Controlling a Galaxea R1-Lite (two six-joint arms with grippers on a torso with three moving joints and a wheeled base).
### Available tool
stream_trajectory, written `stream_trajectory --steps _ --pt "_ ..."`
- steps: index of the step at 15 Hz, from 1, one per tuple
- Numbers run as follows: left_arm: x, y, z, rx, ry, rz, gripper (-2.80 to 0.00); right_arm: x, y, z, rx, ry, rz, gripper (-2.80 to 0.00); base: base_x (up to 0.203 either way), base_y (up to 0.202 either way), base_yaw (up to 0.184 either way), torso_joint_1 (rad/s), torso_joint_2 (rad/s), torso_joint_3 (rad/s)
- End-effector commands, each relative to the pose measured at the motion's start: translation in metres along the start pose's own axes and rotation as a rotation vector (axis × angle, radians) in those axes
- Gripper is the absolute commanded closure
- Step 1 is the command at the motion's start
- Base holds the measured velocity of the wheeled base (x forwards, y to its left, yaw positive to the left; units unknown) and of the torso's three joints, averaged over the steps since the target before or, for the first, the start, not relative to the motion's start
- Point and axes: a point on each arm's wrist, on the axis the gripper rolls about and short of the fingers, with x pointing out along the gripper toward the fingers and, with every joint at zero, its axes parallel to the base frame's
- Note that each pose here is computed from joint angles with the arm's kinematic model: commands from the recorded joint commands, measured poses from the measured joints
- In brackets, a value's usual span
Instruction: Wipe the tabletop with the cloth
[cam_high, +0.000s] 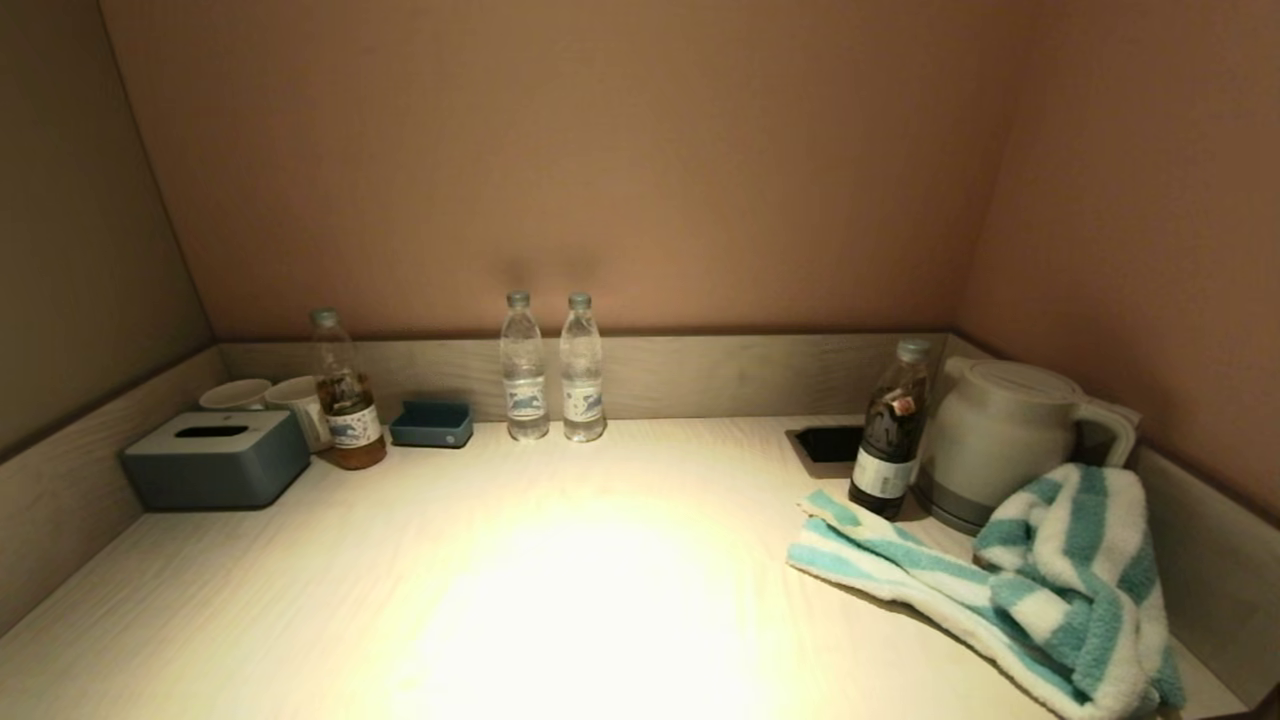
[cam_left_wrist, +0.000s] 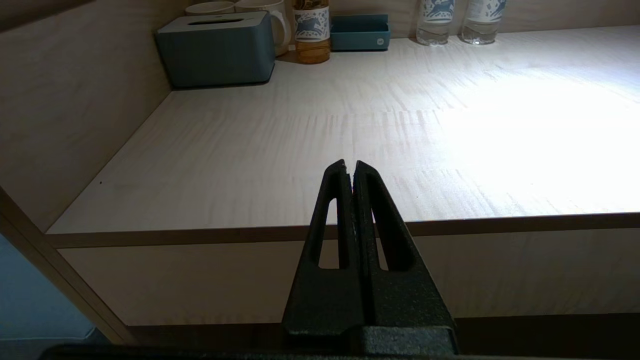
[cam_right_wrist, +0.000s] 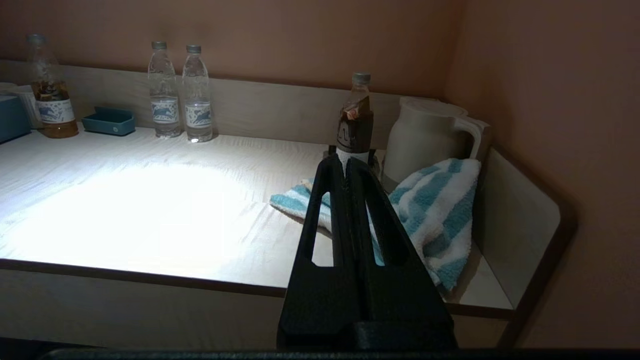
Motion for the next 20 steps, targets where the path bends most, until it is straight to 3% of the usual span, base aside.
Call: stream_trajectory --steps 1,8,11,20 --pt "0.0 0.0 0.0 0.0 0.003 -0.001 0.0 -0.001 0.0 -0.008 0.007 0.002 -0.009 0.0 0.0 0.0 0.0 0.0 0.0 0.0" --pt "0.0 0.0 0.0 0.0 0.002 -0.001 0.0 0.019 -0.001 -0.024 -0.005 -0.071 -0.028 0.0 0.0 0.0 0.0 0.0 0.0 0.0" --pt "0.0 0.0 0.0 0.0 0.002 0.0 0.0 0.03 -0.002 -0.044 -0.002 -0.028 -0.048 0.0 0.0 0.0 0.0 0.0 0.0 0.0" --pt "0.0 0.0 0.0 0.0 0.002 0.0 0.0 0.038 -0.002 -0.067 -0.004 0.036 -0.074 0.0 0.0 0.0 0.0 0.0 0.0 0.0"
